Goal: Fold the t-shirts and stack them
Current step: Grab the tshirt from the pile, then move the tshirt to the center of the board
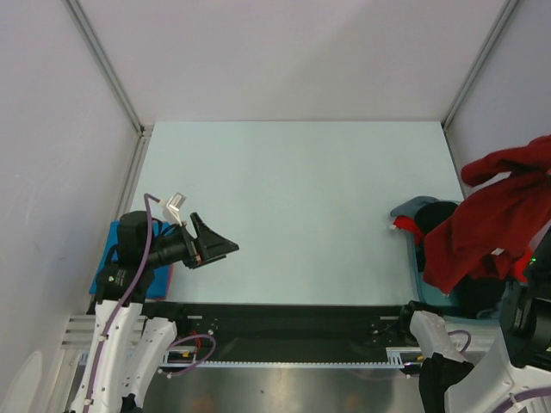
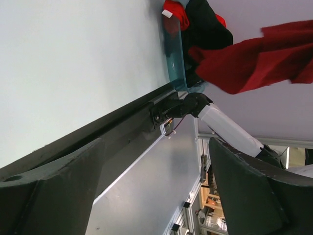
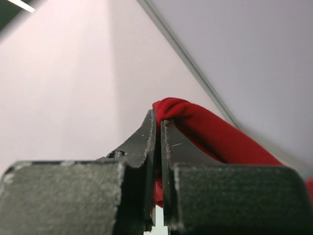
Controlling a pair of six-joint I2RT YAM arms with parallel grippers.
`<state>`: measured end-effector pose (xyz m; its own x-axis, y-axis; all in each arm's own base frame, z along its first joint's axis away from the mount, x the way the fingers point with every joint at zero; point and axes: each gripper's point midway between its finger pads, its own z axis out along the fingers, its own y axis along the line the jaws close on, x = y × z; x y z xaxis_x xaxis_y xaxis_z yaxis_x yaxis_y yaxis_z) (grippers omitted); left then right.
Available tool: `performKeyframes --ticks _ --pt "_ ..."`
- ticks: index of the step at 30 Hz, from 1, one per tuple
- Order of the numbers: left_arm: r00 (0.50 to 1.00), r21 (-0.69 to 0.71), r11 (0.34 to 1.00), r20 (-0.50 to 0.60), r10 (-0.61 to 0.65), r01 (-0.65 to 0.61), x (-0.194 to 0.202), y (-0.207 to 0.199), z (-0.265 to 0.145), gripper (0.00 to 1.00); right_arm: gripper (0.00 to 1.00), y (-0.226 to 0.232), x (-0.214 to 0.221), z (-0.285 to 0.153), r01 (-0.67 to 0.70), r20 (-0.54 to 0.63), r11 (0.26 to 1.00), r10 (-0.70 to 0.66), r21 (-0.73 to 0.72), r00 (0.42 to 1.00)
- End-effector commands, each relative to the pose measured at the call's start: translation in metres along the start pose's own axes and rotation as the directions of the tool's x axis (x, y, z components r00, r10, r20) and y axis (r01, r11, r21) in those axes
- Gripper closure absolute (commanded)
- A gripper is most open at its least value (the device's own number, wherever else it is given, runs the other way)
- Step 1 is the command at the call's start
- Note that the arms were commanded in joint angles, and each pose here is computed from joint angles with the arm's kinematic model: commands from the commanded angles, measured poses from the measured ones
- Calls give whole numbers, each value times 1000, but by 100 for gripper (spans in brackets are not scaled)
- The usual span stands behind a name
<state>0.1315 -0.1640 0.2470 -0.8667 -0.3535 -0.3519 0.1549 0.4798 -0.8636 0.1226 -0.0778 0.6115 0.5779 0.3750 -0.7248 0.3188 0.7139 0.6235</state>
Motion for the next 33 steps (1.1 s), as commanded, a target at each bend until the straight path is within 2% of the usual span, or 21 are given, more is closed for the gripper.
performKeyframes --ticks 1,4,7,8,10,11,13,14,15,16,18,20,21,23,24,26,27,28,29,32,33 --pt "999 31 999 8 36 -36 -4 -17 -6 4 100 77 -98 -4 -44 325 949 150 -311 934" --pt "999 18 999 16 31 -31 -8 -17 -5 0 100 113 -114 9 -73 347 890 249 -450 904" --pt "997 -65 998 75 -15 20 -19 -5 -4 0 100 151 -111 26 -173 244 774 390 -609 888" --pt "995 -84 996 97 -30 38 -23 -5 -6 0 100 164 -108 28 -258 157 705 466 -661 871" --pt "987 -158 985 154 -48 73 -30 6 -9 0 100 195 -85 47 -319 -1 569 488 -758 873" --pt "981 -185 979 187 -50 85 -35 7 -14 0 100 208 -84 46 -426 -133 463 541 -777 830" --pt "969 -246 961 237 -64 124 -40 14 -20 0 100 231 -62 45 -521 -311 330 516 -787 798" --pt "966 -239 964 253 -52 115 -44 9 -23 0 100 238 -32 64 -575 -382 322 498 -752 778" --pt "963 -233 966 266 -45 109 -47 6 -25 0 100 255 -10 54 -630 -471 270 470 -728 746" --pt "956 -214 973 293 -17 83 -52 -1 -27 0 100 263 9 53 -656 -516 263 442 -708 734" --pt "945 -171 985 327 19 39 -59 -14 -31 0 100 280 72 51 -720 -629 282 354 -634 692" --pt "922 -112 993 377 83 -44 -68 -35 -36 0 100 296 108 22 -773 -724 248 271 -584 634" --pt "914 -103 993 394 97 -61 -71 -39 -38 0 100 292 156 21 -792 -763 305 237 -529 601" --pt "898 -110 990 421 130 -92 -80 -45 -42 1 100 294 193 -8 -813 -813 330 180 -480 553" --pt "898 -115 989 418 136 -96 -81 -45 -41 2 100 284 235 -21 -813 -849 396 132 -428 511" --pt "900 -123 986 407 153 -112 -84 -47 -40 3 100 276 274 -52 -811 -891 440 50 -385 451" --pt "905 -126 986 397 152 -111 -86 -46 -37 5 100 265 290 -65 -797 -905 477 8 -370 425" --pt "905 -130 985 396 157 -115 -89 -46 -36 6 100 244 331 -80 -762 -922 548 -45 -345 385" --pt "902 -139 982 396 174 -129 -92 -47 -36 7 100 235 345 -94 -750 -929 568 -77 -338 361" --pt "893 -173 973 396 213 -155 -105 -48 -35 9 99 160 406 -135 -626 -955 722 -195 -294 225" --pt "896 -195 970 391 213 -145 -113 -44 -31 9 91 137 418 -146 -591 -957 752 -224 -291 186"
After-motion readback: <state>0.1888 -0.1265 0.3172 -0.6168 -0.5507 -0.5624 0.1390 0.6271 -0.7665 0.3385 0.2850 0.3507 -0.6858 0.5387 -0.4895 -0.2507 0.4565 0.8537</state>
